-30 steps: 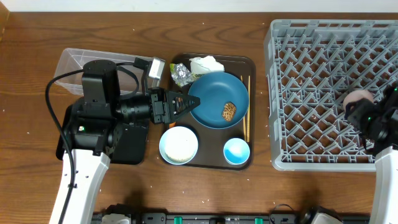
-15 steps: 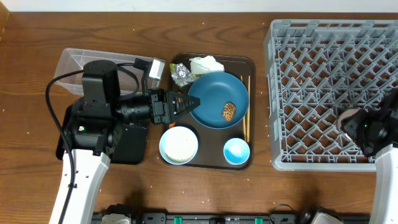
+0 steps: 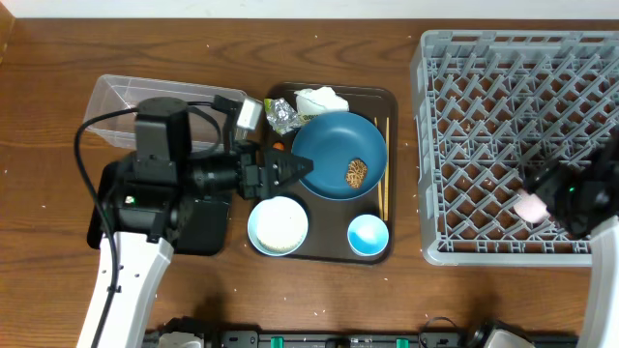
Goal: Sort waste into correct bins and load items into the dishwasher rack
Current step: 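Carry the pink cup with the right gripper into the dish rack, then grasp the light-blue cup with the left gripper and lift it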
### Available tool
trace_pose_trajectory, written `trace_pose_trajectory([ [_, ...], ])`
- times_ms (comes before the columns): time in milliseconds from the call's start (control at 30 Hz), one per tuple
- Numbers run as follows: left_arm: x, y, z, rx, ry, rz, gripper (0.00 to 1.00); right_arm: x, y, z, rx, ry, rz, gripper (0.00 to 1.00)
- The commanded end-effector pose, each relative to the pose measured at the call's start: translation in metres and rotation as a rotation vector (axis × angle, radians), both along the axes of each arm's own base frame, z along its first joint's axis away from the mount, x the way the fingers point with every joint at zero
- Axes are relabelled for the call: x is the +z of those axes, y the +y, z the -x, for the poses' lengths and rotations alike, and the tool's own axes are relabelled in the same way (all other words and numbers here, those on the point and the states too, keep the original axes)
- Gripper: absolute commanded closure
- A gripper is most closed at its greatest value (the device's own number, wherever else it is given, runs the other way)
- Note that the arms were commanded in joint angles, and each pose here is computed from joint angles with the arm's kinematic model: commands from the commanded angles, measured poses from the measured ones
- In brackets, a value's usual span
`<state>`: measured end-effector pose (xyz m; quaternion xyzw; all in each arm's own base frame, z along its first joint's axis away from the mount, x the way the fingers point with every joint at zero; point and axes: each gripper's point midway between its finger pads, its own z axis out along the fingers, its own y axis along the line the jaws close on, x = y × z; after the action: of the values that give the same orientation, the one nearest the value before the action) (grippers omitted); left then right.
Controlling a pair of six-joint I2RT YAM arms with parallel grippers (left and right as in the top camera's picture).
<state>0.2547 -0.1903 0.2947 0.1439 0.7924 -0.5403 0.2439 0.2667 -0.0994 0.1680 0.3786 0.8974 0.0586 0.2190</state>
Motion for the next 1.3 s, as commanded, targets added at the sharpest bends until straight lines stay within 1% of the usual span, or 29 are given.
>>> trace_pose_trajectory([
  [0,-0.013,-0.004,-0.007,0.046,-0.067,-0.133,0.21,0.055,0.04,-0.018,0.206,-0.228,-0.091,0.23],
  [67,-0.03,-0.008,-0.006,0.072,-0.073,-0.237,0.21,0.068,0.059,-0.018,0.28,-0.286,-0.125,0.25],
  [200,-0.065,-0.011,0.0,0.128,-0.082,-0.482,0.22,0.073,0.072,-0.011,0.315,-0.292,-0.126,0.25],
  [333,-0.094,-0.024,0.014,0.115,-0.141,-0.703,0.27,0.07,0.077,-0.009,0.33,-0.278,-0.135,0.25],
  [467,-0.132,-0.033,0.022,0.104,-0.148,-0.908,0.28,0.07,0.078,-0.008,0.33,-0.272,-0.138,0.25],
  [500,-0.141,-0.037,0.022,0.099,-0.139,-0.938,0.28,0.069,0.078,-0.008,0.33,-0.272,-0.139,0.25],
  [667,-0.185,-0.065,0.02,0.076,-0.052,-0.973,0.3,0.068,0.079,-0.007,0.329,-0.263,-0.143,0.23],
  [767,-0.203,-0.075,0.017,0.068,-0.017,-0.97,0.31,0.067,0.079,-0.005,0.327,-0.253,-0.147,0.23],
  [833,-0.212,-0.084,0.017,0.045,-0.001,-0.951,0.37,0.065,0.079,-0.003,0.324,-0.244,-0.146,0.23],
  [900,-0.219,-0.087,0.017,0.036,0.012,-0.955,0.48,0.065,0.079,-0.003,0.324,-0.244,-0.146,0.23],
  [967,-0.228,-0.086,0.018,0.039,0.038,-0.971,0.66,0.065,0.079,-0.003,0.324,-0.244,-0.147,0.23],
  [1000,-0.231,-0.086,0.019,0.037,0.05,-0.975,0.71,0.065,0.079,-0.003,0.324,-0.243,-0.147,0.23],
  [1033,-0.233,-0.087,0.02,0.028,0.059,-0.973,0.74,0.065,0.079,-0.003,0.325,-0.242,-0.146,0.23],
  [1100,-0.234,-0.087,0.021,0.024,0.063,-0.974,0.89,0.065,0.079,-0.003,0.335,-0.243,-0.14,0.23],
  [1133,-0.233,-0.087,0.021,0.024,0.061,-0.972,0.94,0.065,0.08,-0.003,0.338,-0.242,-0.141,0.23],
  [1267,-0.21,-0.088,0.019,0.036,0.046,-0.926,0.94,0.064,0.08,-0.002,0.348,-0.236,-0.134,0.23],
])
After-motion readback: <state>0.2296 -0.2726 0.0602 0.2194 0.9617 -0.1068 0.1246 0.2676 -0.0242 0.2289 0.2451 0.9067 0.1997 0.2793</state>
